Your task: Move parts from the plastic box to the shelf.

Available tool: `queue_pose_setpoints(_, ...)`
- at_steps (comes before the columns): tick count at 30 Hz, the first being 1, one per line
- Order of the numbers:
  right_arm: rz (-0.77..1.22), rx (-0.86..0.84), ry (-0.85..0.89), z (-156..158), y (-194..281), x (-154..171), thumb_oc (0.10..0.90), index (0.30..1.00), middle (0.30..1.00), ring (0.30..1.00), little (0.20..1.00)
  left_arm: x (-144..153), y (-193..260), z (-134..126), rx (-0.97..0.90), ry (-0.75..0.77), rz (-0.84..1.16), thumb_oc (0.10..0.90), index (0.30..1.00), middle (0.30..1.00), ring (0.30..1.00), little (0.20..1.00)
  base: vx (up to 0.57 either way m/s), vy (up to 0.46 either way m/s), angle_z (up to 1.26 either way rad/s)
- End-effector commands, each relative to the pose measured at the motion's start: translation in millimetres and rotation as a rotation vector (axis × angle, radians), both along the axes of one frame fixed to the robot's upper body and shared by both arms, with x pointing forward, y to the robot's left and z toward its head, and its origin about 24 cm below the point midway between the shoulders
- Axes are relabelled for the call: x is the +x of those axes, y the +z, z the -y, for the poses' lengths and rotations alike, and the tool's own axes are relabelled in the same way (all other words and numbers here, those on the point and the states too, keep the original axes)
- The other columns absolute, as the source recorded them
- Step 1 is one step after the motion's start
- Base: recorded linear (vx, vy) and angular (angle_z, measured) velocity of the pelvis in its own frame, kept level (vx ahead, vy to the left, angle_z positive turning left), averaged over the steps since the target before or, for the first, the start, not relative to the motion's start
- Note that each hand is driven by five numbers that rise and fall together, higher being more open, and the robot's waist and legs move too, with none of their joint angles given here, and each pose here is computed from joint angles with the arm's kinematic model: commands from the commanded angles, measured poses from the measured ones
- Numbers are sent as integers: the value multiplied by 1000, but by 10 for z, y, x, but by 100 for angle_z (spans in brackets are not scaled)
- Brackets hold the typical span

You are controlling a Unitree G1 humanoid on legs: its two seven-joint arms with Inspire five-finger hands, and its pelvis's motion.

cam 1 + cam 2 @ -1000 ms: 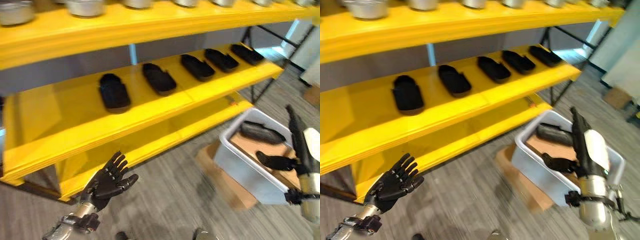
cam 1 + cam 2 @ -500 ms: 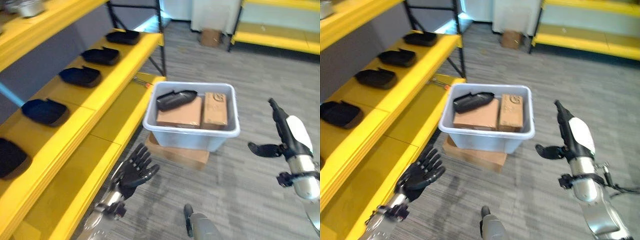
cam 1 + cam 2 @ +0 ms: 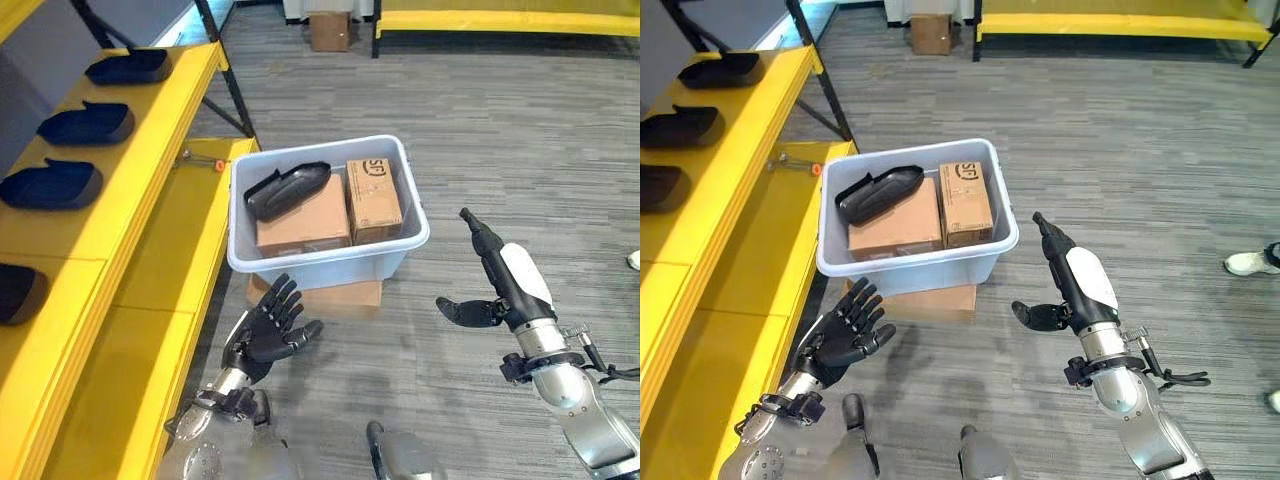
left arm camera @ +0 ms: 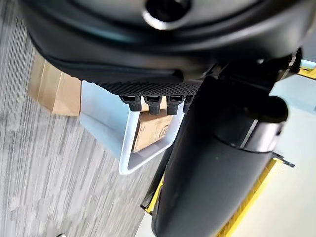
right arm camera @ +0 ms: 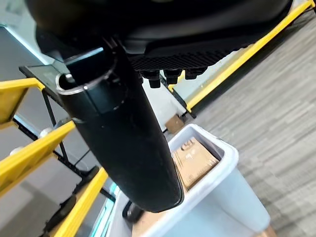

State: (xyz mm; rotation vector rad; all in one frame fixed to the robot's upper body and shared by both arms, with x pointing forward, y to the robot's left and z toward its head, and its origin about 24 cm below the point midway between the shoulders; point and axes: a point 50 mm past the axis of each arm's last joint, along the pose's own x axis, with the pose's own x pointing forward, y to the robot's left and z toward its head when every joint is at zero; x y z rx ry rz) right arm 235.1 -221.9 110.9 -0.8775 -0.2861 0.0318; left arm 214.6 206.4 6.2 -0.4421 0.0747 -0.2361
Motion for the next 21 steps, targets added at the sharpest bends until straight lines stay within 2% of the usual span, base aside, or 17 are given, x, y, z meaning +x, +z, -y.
queue_pose_setpoints(1, 194, 11, 129, -182, 341, -21, 900, 1000, 1000, 1000, 1000, 96, 460, 18, -13, 5, 266, 900, 1000, 1000, 1000, 1000, 394, 185, -26)
queue_pose_setpoints(12, 224, 47, 124, -398, 309, 20, 900, 1000, 1000, 1000, 1000, 93, 570, 66, 51, -66, 239, 900, 1000, 1000, 1000, 1000, 267, 149, -6)
queue_pose_setpoints(21, 242, 36, 115, -465, 289, 106, 900, 1000, 1000, 1000, 1000, 55, 568, 85, 61, -91, 228, 900, 1000, 1000, 1000, 1000, 112, 72, -5)
